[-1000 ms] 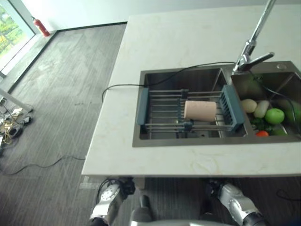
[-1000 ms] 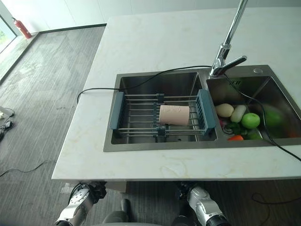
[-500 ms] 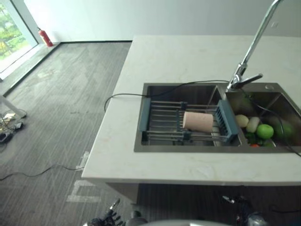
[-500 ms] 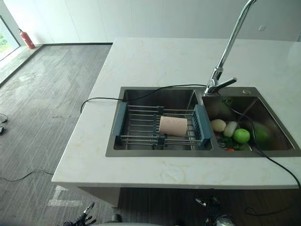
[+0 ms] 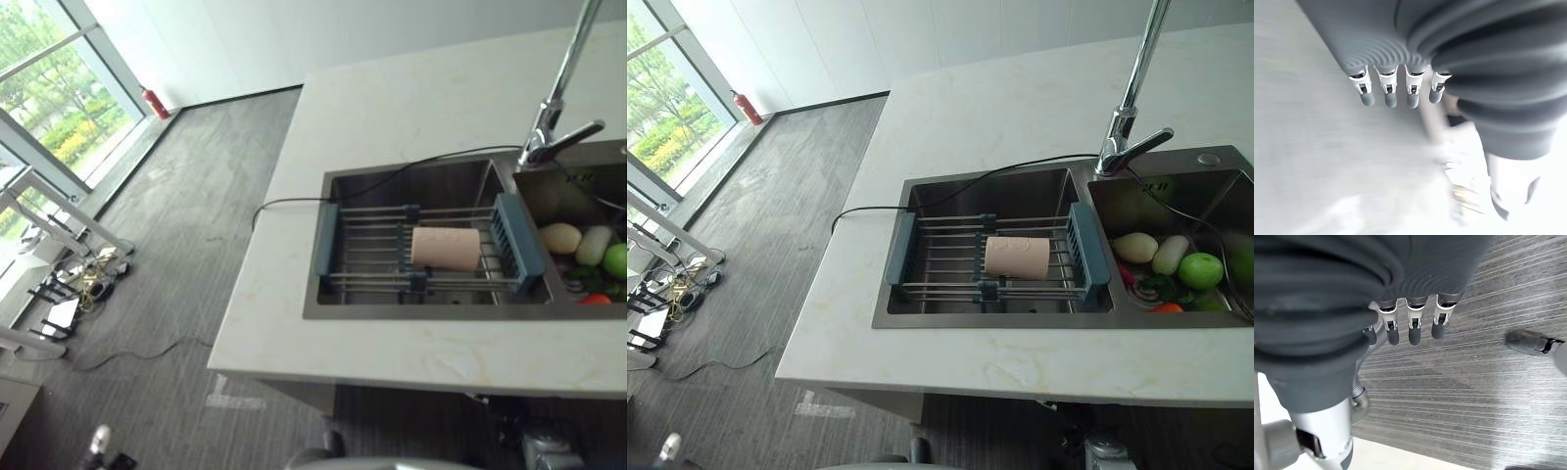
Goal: Place the dishes in the dishwasher.
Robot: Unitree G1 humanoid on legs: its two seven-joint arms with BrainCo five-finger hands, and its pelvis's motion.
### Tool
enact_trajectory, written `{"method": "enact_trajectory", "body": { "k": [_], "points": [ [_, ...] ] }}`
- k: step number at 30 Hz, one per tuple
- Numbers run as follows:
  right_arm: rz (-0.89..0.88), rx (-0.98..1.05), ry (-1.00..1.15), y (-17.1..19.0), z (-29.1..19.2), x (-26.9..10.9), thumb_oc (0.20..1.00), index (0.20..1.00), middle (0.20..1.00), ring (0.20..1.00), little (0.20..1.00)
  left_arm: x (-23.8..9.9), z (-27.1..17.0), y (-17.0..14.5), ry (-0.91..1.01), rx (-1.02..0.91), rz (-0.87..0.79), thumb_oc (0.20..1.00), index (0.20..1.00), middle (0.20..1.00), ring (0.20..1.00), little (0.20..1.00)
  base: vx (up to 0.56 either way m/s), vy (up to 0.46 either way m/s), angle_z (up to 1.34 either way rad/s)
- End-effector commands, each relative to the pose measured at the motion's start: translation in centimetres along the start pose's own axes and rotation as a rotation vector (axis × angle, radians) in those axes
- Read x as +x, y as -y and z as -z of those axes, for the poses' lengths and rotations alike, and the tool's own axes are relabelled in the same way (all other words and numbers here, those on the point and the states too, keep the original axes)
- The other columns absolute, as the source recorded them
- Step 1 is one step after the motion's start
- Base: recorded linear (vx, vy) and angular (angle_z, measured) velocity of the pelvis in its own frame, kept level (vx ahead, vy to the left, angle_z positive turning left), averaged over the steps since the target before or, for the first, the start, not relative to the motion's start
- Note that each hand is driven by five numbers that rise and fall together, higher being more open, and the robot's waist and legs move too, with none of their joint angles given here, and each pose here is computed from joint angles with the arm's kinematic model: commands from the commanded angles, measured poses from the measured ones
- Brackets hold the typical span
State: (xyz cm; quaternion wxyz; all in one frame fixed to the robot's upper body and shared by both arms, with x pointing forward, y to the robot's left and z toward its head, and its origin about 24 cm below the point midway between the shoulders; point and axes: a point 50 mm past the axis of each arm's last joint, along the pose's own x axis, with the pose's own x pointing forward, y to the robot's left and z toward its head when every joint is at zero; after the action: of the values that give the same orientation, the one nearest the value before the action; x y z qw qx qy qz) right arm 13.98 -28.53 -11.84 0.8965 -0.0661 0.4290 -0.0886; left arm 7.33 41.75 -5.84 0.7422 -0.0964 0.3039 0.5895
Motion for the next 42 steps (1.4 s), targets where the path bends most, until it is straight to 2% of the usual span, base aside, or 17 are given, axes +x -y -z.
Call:
{"method": "enact_trajectory", "body": {
  "k": [1,4,5,9,12,13,18,24,27,34,42],
  "points": [
    [-0.046,0.073,0.114,-2.2,-3.2,0.8,1.000,1.000,1.000,1.000,1.000,-0.3,-9.0,0.1,0.403,0.090,-0.093,1.000,1.000,1.000,1.000,1.000,0.03,-0.024,0.00],
    [-0.028,0.120,0.063,-2.0,-1.9,0.5,1.000,1.000,1.000,1.000,1.000,-2.3,-14.6,0.6,0.666,0.095,-0.063,1.000,1.000,1.000,1.000,1.000,0.02,-0.011,-0.01],
    [-0.015,0.153,0.028,-1.8,-0.9,0.3,1.000,1.000,1.000,1.000,1.000,-3.8,-17.5,1.1,0.815,0.106,-0.025,1.000,1.000,1.000,1.000,1.000,0.06,-0.031,-0.06],
    [0.006,0.218,-0.099,-1.2,2.2,-0.2,1.000,1.000,1.000,1.000,1.000,-9.7,-24.3,4.4,1.139,0.125,0.161,1.000,1.000,1.000,1.000,1.000,0.08,-0.018,-0.08],
    [0.011,0.249,-0.200,-1.1,4.4,-0.7,1.000,1.000,1.000,1.000,1.000,-13.8,-26.7,7.7,1.298,0.163,0.333,1.000,1.000,1.000,1.000,1.000,0.08,-0.018,-0.05],
    [0.013,0.250,-0.207,-1.1,4.5,-0.8,1.000,1.000,1.000,1.000,1.000,-14.2,-26.9,8.0,1.314,0.170,0.351,1.000,1.000,1.000,1.000,1.000,0.07,-0.023,-0.21],
    [0.041,0.268,-0.303,-0.5,7.0,-1.7,1.000,1.000,1.000,1.000,1.000,-21.8,-28.5,13.4,1.524,0.311,0.667,1.000,1.000,1.000,1.000,1.000,0.12,-0.043,-0.26],
    [0.031,0.255,-0.319,-0.4,7.7,-2.1,1.000,1.000,1.000,1.000,1.000,-27.5,-27.3,18.3,1.629,0.471,0.905,1.000,1.000,1.000,1.000,1.000,0.07,-0.052,-0.43],
    [0.015,0.251,-0.325,-0.4,8.0,-2.3,1.000,1.000,1.000,1.000,1.000,-29.6,-26.5,20.9,1.599,0.572,1.010,1.000,1.000,1.000,1.000,1.000,0.07,-0.070,-0.33],
    [0.025,0.270,-0.302,0.1,7.4,-2.1,1.000,1.000,1.000,1.000,1.000,-29.5,-25.0,23.9,1.501,0.720,1.055,1.000,1.000,1.000,1.000,1.000,0.02,-0.007,-0.28],
    [0.057,0.273,-0.289,1.5,7.3,-2.3,1.000,1.000,1.000,1.000,1.000,-27.0,-23.2,25.8,1.335,0.893,1.044,1.000,1.000,1.000,1.000,1.000,0.04,0.026,-0.11]
  ]
}}
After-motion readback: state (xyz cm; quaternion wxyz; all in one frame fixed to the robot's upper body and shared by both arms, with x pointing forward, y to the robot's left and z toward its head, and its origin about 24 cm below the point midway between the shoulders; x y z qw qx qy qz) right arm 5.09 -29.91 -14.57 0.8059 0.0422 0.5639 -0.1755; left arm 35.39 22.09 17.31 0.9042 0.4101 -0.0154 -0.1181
